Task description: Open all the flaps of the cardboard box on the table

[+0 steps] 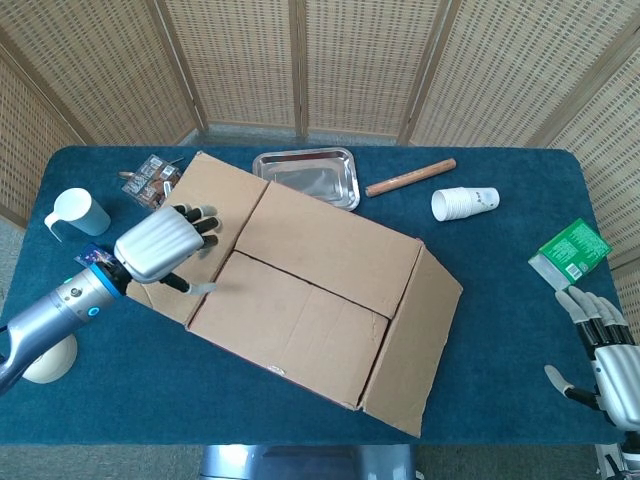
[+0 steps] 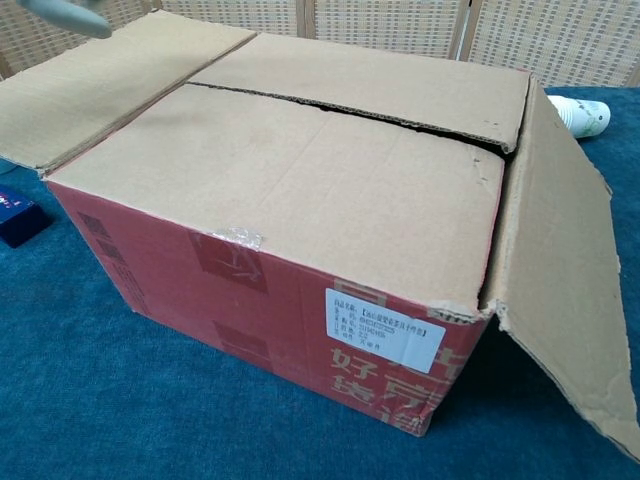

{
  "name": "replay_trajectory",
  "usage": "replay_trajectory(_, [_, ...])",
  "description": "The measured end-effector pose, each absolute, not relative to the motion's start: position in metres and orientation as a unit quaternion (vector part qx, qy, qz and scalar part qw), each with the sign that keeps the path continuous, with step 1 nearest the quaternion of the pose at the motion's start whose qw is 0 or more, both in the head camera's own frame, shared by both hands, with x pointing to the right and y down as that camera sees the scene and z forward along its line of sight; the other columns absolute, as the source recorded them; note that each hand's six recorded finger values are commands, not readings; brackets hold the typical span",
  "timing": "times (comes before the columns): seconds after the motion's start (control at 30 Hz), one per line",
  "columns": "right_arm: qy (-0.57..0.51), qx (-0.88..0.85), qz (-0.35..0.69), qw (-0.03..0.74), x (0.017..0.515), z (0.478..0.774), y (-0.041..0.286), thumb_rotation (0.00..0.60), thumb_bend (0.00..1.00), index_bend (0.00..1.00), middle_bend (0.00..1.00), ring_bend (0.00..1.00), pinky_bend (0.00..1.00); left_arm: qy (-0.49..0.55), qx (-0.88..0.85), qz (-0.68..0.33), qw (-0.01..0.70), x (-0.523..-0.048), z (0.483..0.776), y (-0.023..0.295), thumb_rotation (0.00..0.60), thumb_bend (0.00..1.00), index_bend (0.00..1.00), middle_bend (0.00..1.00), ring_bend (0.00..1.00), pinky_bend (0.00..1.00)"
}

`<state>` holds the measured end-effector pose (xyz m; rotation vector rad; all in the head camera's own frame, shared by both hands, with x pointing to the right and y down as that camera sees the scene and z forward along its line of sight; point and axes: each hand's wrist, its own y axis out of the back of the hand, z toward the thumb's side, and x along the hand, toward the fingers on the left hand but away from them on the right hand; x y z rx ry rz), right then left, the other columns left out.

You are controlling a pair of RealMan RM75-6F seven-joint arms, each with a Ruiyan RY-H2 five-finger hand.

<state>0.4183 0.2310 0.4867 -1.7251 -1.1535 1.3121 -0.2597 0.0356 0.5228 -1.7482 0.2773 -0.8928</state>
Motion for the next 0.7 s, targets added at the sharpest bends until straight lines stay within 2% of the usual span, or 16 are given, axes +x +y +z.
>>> replay_trajectory(0.07, [-0.443,-0.661,0.503,0.336,0.419,0.487,0.231,0.6,0.24,0.0,0.0,0.0,0.0,0.116,-0.748,-0.37,0.539,-0.251,0.521,0.038,0.295,0.65,0.42,0.25,0.24,0.49])
replay_trajectory(0.17, [-0.443,-0.662,0.503,0.336,0.418,0.487,0.231,0.6,0.24,0.0,0.0,0.0,0.0,0.11,-0.745,-0.364,0.547,-0.246,0.52,0.04,0.294,0.6,0.22,0.05,0.07,0.36])
replay_trajectory(0.27, [-0.443,-0.663,0.502,0.336,0.418,0.486,0.231,0.6,0.24,0.0,0.0,0.0,0.0,0.102,-0.739,-0.36,0.56,-0.24,0.522,0.044,0.297,0.56,0.03,0.0,0.0,0.28])
replay_trajectory(0.33, [-0.443,-0.663,0.501,0.336,0.418,0.486,0.231,0.6,0.24,0.0,0.0,0.0,0.0,0.095,-0.738,-0.363,0.56,-0.235,0.527,0.048,0.331,0.53,0.0,0.0,0.0,0.27])
replay_trajectory(0.47, [-0.445,-0.663,0.5,0.335,0.419,0.484,0.231,0.6,0.24,0.0,0.0,0.0,0.0,0.09,-0.754,-0.377,0.53,-0.225,0.538,0.056,0.513,0.5,0.0,0.0,0.0,0.29])
replay_trajectory(0.7, [-0.445,-0.667,0.497,0.331,0.419,0.484,0.231,0.6,0.24,0.0,0.0,0.0,0.0,0.07,-0.768,-0.371,0.518,-0.198,0.552,0.071,0.589,0.48,0.0,0.0,0.0,0.29])
